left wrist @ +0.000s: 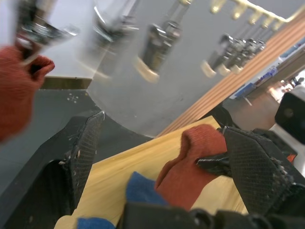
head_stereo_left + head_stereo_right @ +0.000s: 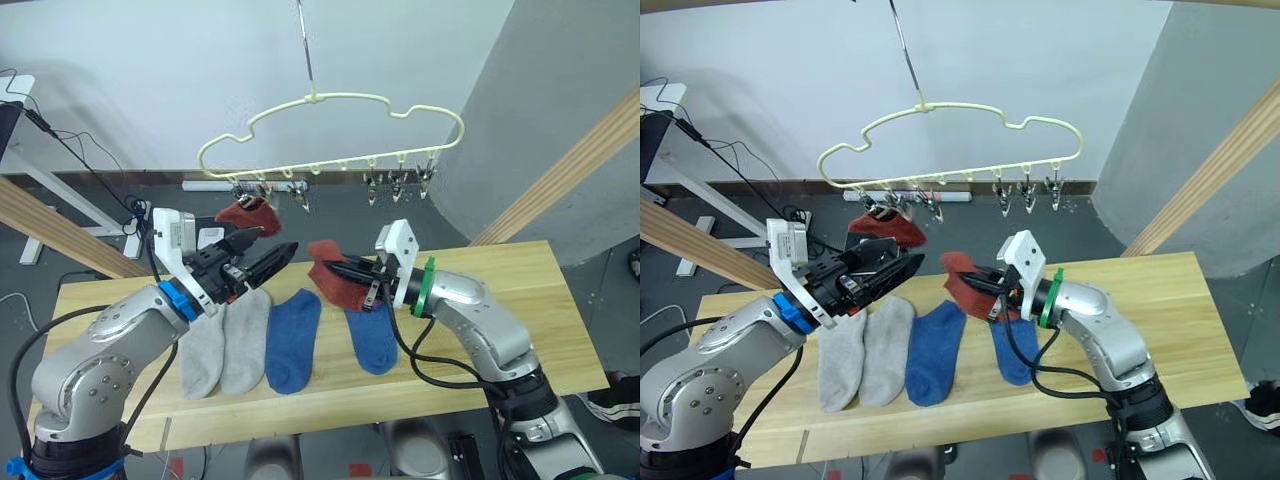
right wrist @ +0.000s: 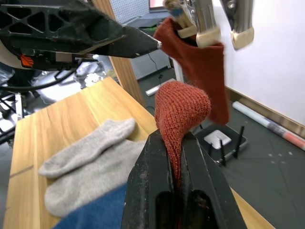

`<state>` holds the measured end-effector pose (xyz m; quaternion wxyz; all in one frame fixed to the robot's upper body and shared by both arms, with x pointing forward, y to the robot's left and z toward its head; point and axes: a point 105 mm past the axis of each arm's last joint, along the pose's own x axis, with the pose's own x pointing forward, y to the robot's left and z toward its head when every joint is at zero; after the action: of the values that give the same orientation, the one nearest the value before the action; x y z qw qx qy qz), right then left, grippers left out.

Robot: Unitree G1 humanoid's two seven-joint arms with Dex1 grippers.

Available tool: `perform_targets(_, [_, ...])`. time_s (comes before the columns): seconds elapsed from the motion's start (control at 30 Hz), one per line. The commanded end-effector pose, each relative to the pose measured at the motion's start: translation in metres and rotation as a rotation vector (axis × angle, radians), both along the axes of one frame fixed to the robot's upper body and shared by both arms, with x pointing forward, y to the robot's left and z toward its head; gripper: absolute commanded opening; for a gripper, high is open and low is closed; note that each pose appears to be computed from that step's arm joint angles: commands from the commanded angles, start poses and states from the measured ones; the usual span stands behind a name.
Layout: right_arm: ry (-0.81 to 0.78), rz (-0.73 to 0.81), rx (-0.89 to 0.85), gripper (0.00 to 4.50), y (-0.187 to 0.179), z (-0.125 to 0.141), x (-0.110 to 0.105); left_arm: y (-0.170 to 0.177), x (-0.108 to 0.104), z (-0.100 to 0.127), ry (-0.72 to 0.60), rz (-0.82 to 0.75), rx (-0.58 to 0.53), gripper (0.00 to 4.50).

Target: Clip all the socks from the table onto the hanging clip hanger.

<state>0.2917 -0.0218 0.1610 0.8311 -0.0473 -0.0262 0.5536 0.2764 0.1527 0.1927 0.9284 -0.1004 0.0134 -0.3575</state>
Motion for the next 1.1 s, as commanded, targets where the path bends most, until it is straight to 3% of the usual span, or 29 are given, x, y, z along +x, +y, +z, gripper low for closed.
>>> perform_targets(0.03, [-0.018, 0.018, 0.012, 0.00, -0.004, 0.009, -0.008, -0.008, -0.009, 0.007, -0.060, -0.044, 0.025, 4.44])
perform_targets(0.2, [0.036, -0.028, -0.050, 0.00, -0.034, 0.000, -0.011, -0.013, -0.019, 0.002, -0.106, -0.105, 0.145, 4.44])
perform_targets(0.37, [0.188, -0.132, -0.152, 0.00, -0.083, -0.009, -0.008, -0.018, -0.032, -0.007, -0.157, -0.175, 0.254, 4.44])
perform_targets(0.47, [0.269, -0.195, -0.234, 0.00, -0.101, -0.026, -0.005, -0.018, -0.031, -0.008, -0.175, -0.170, 0.252, 4.44])
perform_targets(0.57, [0.348, -0.340, -0.361, 0.00, -0.125, -0.068, 0.008, -0.015, -0.026, -0.007, -0.206, -0.108, 0.230, 4.44])
perform_targets(0.63, [0.369, -0.367, -0.392, 0.00, -0.130, -0.080, 0.011, -0.015, -0.024, -0.006, -0.221, -0.087, 0.228, 4.44])
perform_targets(0.8, [0.342, -0.476, -0.441, 1.39, -0.148, -0.093, 0.018, -0.006, -0.018, -0.012, -0.229, 0.018, 0.255, 4.46])
perform_targets(1.03, [0.167, -0.435, -0.448, 3.72, -0.155, -0.065, 0.014, 0.000, -0.011, -0.013, -0.315, 0.122, 0.270, 4.50])
perform_targets(1.1, [0.100, -0.399, -0.452, 3.72, -0.156, -0.052, 0.009, -0.001, -0.009, -0.013, -0.343, 0.153, 0.271, 4.50])
